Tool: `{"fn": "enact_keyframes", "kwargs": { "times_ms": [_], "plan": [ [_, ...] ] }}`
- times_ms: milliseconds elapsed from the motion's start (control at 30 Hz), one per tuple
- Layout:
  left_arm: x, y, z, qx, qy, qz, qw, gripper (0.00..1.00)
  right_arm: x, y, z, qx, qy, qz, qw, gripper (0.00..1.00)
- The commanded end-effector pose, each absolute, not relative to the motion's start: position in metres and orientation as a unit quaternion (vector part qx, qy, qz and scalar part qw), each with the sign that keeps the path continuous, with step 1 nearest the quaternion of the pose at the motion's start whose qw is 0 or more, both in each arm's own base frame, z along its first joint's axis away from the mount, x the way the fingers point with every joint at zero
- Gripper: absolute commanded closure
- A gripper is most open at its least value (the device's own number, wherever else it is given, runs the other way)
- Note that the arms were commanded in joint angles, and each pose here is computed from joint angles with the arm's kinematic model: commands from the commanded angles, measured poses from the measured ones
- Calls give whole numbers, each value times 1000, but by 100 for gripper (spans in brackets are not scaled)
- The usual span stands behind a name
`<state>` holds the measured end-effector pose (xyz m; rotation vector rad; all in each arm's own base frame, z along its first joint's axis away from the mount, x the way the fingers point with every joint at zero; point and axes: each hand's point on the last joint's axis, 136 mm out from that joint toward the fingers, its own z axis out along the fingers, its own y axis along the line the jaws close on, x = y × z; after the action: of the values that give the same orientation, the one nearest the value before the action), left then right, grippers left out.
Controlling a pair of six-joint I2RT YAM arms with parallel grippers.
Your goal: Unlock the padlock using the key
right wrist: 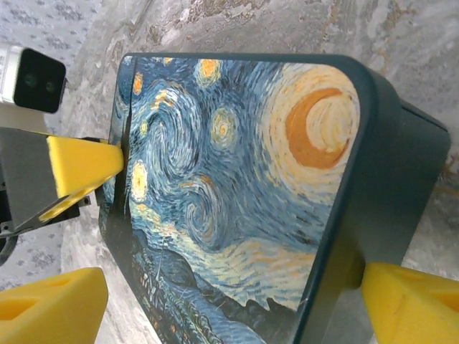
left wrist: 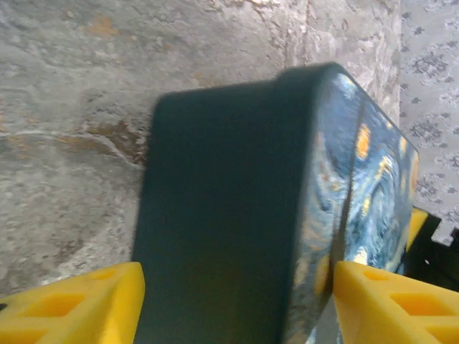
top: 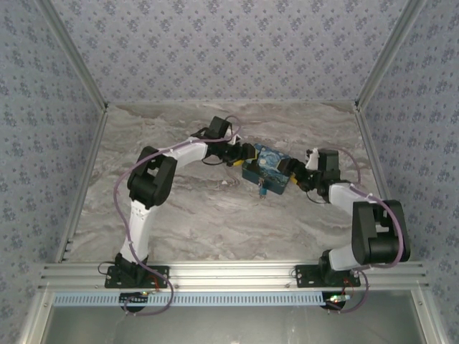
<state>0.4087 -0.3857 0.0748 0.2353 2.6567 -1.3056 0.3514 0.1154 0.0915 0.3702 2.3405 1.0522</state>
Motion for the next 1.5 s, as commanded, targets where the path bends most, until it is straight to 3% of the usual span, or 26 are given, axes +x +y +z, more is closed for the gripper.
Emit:
{"fn": "enact_keyframes", "kwargs": {
  "times_ms": [0,367,533,733,933,1200,1467],
  "plan": [
    [396,-377,66,88,899,-423,78,35,361,136,106,72,867,413,270,9],
    [359,-313,42,21,916,-390,91,39,394,170,112,11,850,442,288,10],
    [350,-296,40,-4,916,-389,100,31,399,150,127,19,846,413,336,9],
    [360,-278,76,-15,901,-409,146,16,375,130,144,15,845,393,362,8],
    [364,-247,127,-29,885,-410,218,1,329,156,133,-15,840,415,349,10],
    [351,-211,171,-46,868,-397,294,1,292,208,100,-50,837,438,325,14],
    [342,-203,172,-51,869,-392,296,1,305,230,76,-45,827,468,307,19]
  ]
}}
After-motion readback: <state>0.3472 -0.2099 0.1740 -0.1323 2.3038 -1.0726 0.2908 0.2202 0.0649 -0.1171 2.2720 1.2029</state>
